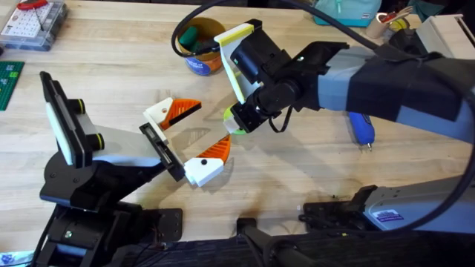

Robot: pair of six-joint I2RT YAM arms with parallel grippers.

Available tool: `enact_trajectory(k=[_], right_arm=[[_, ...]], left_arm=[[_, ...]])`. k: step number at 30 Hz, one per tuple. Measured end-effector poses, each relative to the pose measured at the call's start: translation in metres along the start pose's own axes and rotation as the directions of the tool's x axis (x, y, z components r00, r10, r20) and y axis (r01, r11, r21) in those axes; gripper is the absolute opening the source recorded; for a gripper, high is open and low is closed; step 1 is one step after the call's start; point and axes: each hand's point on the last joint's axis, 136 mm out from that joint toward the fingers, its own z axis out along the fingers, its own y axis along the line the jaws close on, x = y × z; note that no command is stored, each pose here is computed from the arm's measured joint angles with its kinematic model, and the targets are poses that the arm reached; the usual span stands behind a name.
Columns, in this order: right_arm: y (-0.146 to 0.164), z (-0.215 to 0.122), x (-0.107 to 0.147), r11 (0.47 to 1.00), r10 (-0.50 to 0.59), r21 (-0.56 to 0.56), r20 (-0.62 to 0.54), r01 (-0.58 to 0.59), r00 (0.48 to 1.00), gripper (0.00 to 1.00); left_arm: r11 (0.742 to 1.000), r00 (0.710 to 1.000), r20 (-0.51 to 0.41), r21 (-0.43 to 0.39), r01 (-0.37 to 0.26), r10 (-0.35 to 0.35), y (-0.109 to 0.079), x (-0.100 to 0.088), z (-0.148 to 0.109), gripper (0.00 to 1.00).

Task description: Pick up the gripper from the table and insert it into the empty holder that is missing its gripper. Then pick up a screw, insert it into the mounting hole, and use the screwdriver to tighten it. Finally, clean up the table by picking up the vegetable and placing it into the bucket.

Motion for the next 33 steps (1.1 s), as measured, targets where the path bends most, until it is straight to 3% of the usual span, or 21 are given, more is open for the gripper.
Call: enact_trajectory(k=[9, 15, 22, 33], right_arm=[[-0.002, -0.005, 0.02, 1.0, 0.009, 0.01, -0.081, -0.008, 0.997, 0.37], [0.0, -0.014, 0.012, 1.0, 0.006, 0.007, -0.053, -0.006, 0.999, 0.37], [-0.002, 0.003, 0.022, 1.0, 0.01, 0.014, -0.119, -0.008, 0.993, 0.37], [0.007, 0.004, 0.018, 1.0, -0.013, -0.003, -0.11, 0.013, 0.994, 0.37]], left_arm=[[1.0, 1.0, -0.007, -0.004, 0.007, -0.007, 0.001, 0.002, 0.0, 0.995], [1.0, 1.0, -0.008, -0.004, 0.007, -0.007, 0.001, 0.002, 0.0, 0.995], [1.0, 1.0, -0.008, -0.004, 0.007, -0.007, 0.001, 0.002, 0.0, 0.995], [1.0, 1.0, -0.008, -0.004, 0.007, -0.007, 0.001, 0.002, 0.0, 0.995]])
